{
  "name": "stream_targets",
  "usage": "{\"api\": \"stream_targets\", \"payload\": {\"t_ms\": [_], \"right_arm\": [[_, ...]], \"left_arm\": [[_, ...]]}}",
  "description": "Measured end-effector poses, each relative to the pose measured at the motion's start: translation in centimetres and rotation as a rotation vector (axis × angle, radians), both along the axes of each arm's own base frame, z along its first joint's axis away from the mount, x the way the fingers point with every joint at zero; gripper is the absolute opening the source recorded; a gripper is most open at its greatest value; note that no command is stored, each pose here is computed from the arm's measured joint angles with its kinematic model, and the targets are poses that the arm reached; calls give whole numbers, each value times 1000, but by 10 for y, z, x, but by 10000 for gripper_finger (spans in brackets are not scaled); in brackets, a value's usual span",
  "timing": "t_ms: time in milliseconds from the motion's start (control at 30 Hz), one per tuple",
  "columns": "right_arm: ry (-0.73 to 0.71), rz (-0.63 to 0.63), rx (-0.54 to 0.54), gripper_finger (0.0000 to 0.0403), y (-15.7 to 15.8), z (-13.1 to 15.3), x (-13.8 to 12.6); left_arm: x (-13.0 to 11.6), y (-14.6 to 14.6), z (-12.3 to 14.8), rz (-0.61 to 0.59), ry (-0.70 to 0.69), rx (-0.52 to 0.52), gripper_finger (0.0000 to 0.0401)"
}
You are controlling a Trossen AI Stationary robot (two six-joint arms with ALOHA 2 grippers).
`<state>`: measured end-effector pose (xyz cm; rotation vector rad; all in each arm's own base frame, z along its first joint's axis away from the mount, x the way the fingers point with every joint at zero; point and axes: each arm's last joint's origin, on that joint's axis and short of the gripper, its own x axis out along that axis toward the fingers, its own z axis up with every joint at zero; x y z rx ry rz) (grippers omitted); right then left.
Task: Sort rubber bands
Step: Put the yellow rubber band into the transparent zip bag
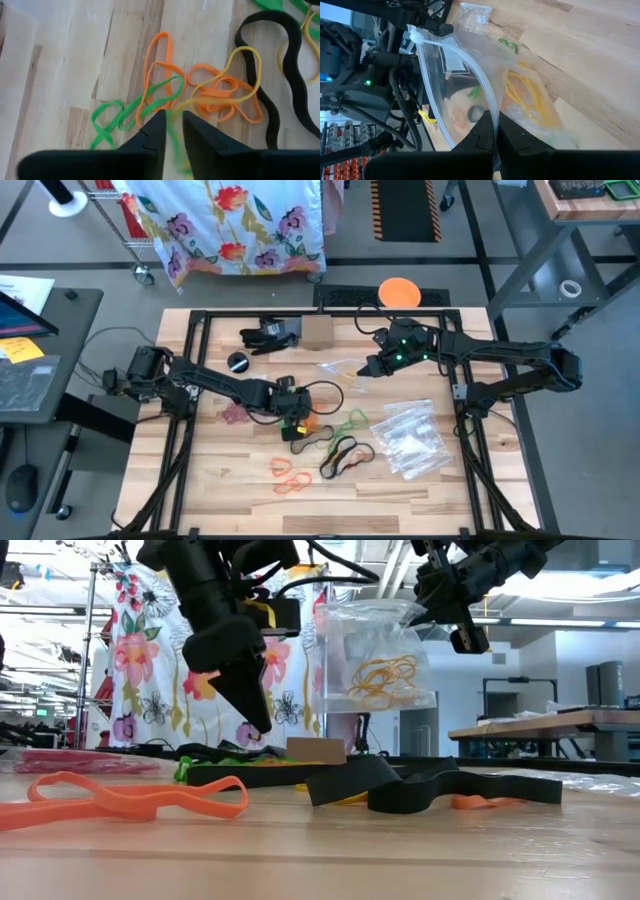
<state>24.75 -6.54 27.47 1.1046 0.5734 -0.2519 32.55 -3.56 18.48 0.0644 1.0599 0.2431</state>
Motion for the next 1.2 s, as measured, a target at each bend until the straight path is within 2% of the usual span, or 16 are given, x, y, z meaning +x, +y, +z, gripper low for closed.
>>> {"api": "stream_targets", "payload": {"t_ms": [167, 300, 533, 633, 767, 933, 1200], "right_arm": [[0, 0, 0, 0, 0, 0, 0], [0, 0, 0, 0, 0, 0, 0], [0, 0, 0, 0, 0, 0, 0], [3, 0, 1, 0, 0, 0, 0], [3, 1, 0, 0, 0, 0, 0], [5, 1, 1, 0, 0, -1, 0], [4, 0, 1, 0, 0, 0, 0]], "left_arm": [[0, -2, 0, -13, -2, 3, 121], [0, -4, 0, -53, 5, 20, 144], [11, -4, -12, -148, -4, 69, 137], [13, -3, -24, -190, 56, 103, 129], [13, 3, -28, -167, 80, 144, 125], [13, 5, -28, -134, 74, 129, 125], [13, 3, -28, -146, 72, 81, 125]]}}
